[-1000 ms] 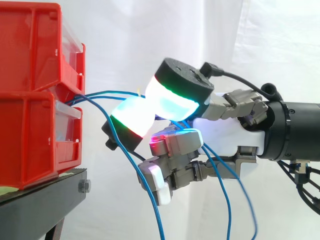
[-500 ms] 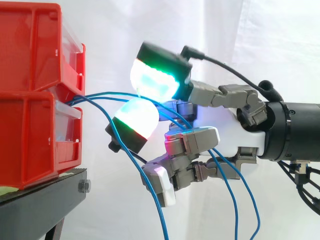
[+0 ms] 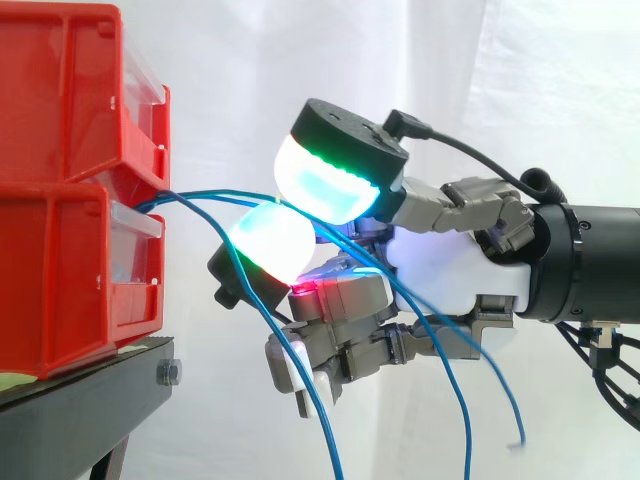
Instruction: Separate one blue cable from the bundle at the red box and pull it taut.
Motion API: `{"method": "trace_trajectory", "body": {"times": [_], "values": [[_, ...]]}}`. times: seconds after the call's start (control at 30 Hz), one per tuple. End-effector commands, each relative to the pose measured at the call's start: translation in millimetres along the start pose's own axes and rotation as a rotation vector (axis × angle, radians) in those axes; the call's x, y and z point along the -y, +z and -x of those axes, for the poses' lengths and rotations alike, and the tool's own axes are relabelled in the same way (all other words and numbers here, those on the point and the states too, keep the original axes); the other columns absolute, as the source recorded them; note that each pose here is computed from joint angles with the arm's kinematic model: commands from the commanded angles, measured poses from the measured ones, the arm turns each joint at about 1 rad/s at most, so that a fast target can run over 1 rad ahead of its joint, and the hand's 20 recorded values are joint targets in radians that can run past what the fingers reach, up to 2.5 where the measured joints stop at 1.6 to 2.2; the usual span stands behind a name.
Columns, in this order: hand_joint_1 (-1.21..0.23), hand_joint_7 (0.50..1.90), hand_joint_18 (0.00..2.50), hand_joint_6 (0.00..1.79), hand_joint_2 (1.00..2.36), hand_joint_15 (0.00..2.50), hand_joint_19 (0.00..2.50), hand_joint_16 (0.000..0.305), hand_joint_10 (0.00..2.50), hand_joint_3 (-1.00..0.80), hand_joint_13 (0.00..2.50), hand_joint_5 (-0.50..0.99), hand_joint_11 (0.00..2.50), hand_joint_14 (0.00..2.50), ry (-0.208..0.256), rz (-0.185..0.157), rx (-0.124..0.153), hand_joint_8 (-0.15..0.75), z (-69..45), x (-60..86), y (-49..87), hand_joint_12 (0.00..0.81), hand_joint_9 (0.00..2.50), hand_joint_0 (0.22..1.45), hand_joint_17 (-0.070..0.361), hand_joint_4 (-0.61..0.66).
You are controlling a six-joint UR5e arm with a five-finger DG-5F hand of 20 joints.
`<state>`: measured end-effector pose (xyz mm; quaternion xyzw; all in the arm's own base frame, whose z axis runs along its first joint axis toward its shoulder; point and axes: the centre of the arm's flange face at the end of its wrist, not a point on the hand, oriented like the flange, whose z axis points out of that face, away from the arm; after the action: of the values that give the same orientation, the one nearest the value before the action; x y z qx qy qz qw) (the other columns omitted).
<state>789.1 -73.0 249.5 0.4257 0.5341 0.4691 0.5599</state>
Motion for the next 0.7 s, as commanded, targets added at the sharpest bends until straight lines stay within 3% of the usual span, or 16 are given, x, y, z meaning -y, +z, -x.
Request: {"method": "trace_trajectory", "body": {"times": [0.0,0.2,0.3,0.4,0.43,0.47,0.57,0.67], "values": [[-0.94,1.00,0.72,0.96,1.00,0.87,0.76,0.052,0.00,-0.50,0.86,-0.14,1.67,0.03,-0.004,-0.005,-0.003,0.255,-0.2,0.5,-0.5,0.362,1.20,0.74,0.118,-0.05],[-0.87,1.00,0.75,0.93,1.00,0.91,0.80,0.052,0.01,-0.50,0.94,-0.10,1.65,0.03,-0.005,-0.009,-0.002,0.266,-1.1,0.6,-0.7,0.369,1.35,0.56,0.117,0.05],[-0.74,0.99,0.78,0.92,1.00,0.90,0.81,0.055,0.01,-0.50,0.96,-0.09,1.62,0.03,-0.005,-0.009,-0.002,0.283,-1.1,0.6,-0.7,0.388,1.39,0.50,0.124,0.05],[-0.56,1.00,0.78,0.91,1.00,0.91,0.83,0.054,0.01,-0.50,0.98,-0.08,1.61,0.03,-0.004,-0.008,-0.003,0.275,-2.3,0.4,-0.6,0.376,1.41,0.52,0.121,0.05],[-0.44,1.03,0.75,0.91,1.00,0.92,0.85,0.050,0.01,-0.50,0.97,-0.09,1.62,0.03,-0.005,-0.010,-0.004,0.257,-2.3,0.5,-0.7,0.362,1.41,0.56,0.113,0.03],[-0.42,1.03,0.75,0.91,1.00,0.92,0.86,0.050,0.01,-0.50,0.97,-0.09,1.61,0.03,-0.004,-0.008,-0.006,0.259,-3.6,0.1,-0.4,0.358,1.42,0.57,0.112,0.02],[-0.45,1.04,0.72,0.90,1.00,0.93,0.88,0.050,0.01,-0.47,0.96,-0.09,1.61,0.03,-0.004,-0.007,-0.008,0.255,-3.8,0.1,-0.4,0.366,1.40,0.61,0.112,0.04],[-0.59,1.02,0.77,0.89,1.01,0.91,0.84,0.060,0.01,-0.29,0.98,-0.10,1.57,0.03,-0.004,-0.009,-0.007,0.307,-3.7,0.3,-0.6,0.412,1.40,0.60,0.136,0.06]]}}
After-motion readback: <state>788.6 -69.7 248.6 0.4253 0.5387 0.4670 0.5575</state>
